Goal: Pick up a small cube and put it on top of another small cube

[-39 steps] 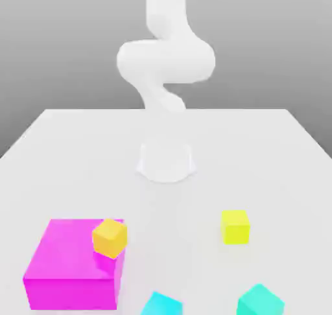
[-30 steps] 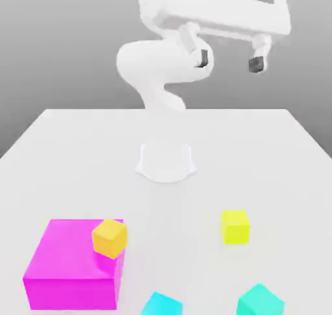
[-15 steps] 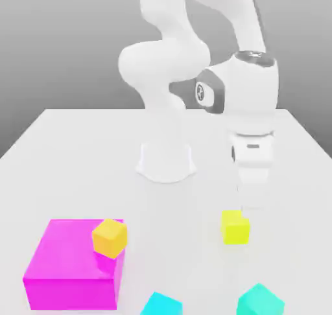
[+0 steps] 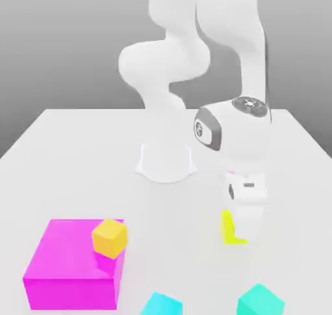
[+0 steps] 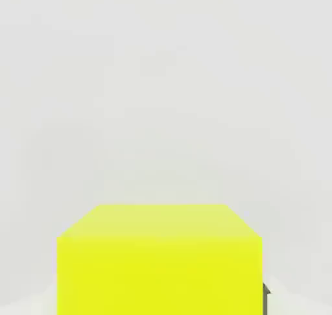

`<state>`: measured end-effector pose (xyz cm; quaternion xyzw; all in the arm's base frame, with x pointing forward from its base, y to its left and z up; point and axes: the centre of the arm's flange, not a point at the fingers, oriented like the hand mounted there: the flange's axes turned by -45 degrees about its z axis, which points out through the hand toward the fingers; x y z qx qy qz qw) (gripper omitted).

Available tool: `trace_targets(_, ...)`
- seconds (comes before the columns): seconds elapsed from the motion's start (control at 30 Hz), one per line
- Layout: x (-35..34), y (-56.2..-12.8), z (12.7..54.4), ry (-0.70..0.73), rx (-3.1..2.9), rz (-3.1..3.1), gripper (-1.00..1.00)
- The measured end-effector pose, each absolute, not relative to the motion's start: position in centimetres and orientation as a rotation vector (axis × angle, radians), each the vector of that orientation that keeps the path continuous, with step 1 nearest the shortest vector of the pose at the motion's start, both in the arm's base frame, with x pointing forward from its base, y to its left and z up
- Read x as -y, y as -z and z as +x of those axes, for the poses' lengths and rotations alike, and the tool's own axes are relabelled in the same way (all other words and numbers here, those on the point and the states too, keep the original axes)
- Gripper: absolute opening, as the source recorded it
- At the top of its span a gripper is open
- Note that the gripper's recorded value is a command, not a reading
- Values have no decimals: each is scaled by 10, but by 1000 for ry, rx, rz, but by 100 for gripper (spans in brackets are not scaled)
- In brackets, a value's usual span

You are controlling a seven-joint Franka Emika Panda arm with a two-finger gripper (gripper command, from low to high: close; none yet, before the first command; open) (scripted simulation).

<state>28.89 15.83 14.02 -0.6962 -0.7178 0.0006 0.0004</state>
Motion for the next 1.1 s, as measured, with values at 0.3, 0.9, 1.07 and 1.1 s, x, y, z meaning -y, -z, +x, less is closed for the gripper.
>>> trace_targets(0.3, -160, -201, 306, -3, 2171, -2270, -100)
trace_targets(0.9, -162, -233, 503, -1, 1092, -2944, -100)
trace_targets(1.07, -161, -195, 505, -1, 1078, -2950, 100)
trace_targets(1.1, -161, -195, 505, -1, 1078, -2950, 100)
